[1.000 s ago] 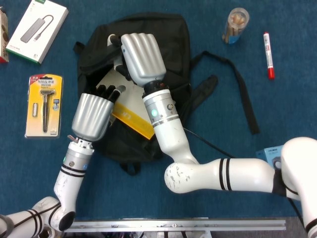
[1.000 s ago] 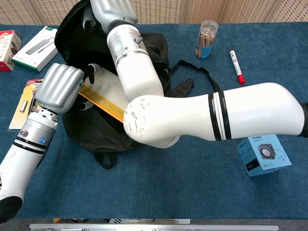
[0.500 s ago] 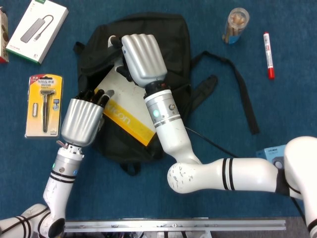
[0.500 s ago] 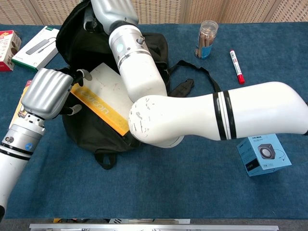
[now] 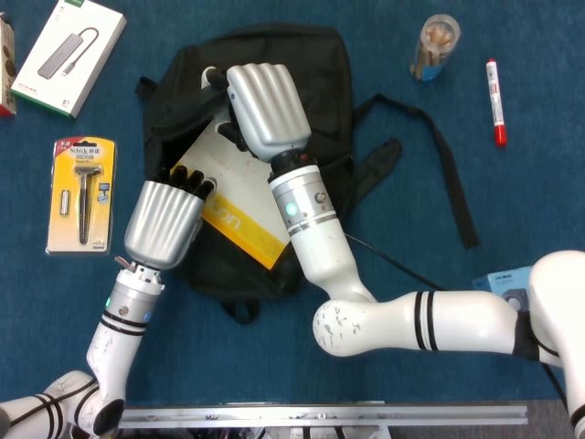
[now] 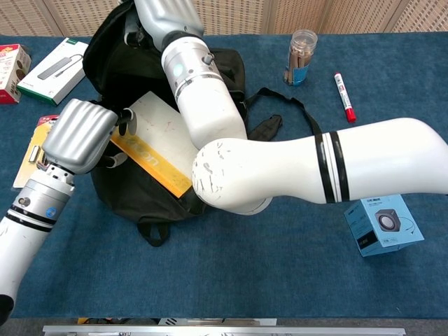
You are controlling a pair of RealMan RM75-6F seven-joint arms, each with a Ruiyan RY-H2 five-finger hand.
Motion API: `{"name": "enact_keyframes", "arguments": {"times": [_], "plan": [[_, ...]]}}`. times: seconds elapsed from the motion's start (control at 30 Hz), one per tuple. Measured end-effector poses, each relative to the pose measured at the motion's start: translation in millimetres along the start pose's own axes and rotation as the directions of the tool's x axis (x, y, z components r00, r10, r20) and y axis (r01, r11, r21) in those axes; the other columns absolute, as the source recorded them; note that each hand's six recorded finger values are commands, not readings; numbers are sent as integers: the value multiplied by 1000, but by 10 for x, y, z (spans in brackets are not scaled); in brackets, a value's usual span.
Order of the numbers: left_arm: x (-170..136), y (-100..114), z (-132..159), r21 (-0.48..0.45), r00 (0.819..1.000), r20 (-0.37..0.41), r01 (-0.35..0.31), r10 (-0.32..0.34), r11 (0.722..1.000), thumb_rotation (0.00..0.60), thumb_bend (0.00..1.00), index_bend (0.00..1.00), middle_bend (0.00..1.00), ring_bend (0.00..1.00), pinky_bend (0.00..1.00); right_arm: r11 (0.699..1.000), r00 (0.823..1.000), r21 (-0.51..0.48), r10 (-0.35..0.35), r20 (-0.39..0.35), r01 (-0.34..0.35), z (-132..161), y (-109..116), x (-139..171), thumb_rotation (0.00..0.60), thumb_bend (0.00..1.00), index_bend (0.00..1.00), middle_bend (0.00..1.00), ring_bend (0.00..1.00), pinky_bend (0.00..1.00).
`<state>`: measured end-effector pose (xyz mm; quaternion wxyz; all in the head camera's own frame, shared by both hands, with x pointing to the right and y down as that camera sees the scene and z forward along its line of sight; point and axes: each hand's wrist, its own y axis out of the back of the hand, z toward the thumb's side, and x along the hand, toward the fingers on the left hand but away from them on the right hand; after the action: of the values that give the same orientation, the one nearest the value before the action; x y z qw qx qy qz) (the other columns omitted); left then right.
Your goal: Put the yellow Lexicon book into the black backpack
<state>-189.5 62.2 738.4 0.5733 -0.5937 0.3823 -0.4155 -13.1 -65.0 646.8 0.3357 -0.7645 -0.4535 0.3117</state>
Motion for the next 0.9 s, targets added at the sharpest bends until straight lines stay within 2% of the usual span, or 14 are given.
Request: {"name": "enact_keyframes", "arguments": {"times": [0.17, 0.9], "plan": [[23, 50, 43, 14, 1000, 16, -17, 17, 1000, 600, 24, 578, 599, 499, 565, 1000, 1000, -1, -2, 1, 2, -10, 17, -6, 600, 886, 722, 627, 641, 855], [28, 78, 29, 50, 1000, 18, -9, 8, 999, 600, 24, 581, 600, 500, 565, 1000, 1000, -6, 6, 1, -6, -19, 5, 10, 600, 886, 722, 627, 644, 855]]}}
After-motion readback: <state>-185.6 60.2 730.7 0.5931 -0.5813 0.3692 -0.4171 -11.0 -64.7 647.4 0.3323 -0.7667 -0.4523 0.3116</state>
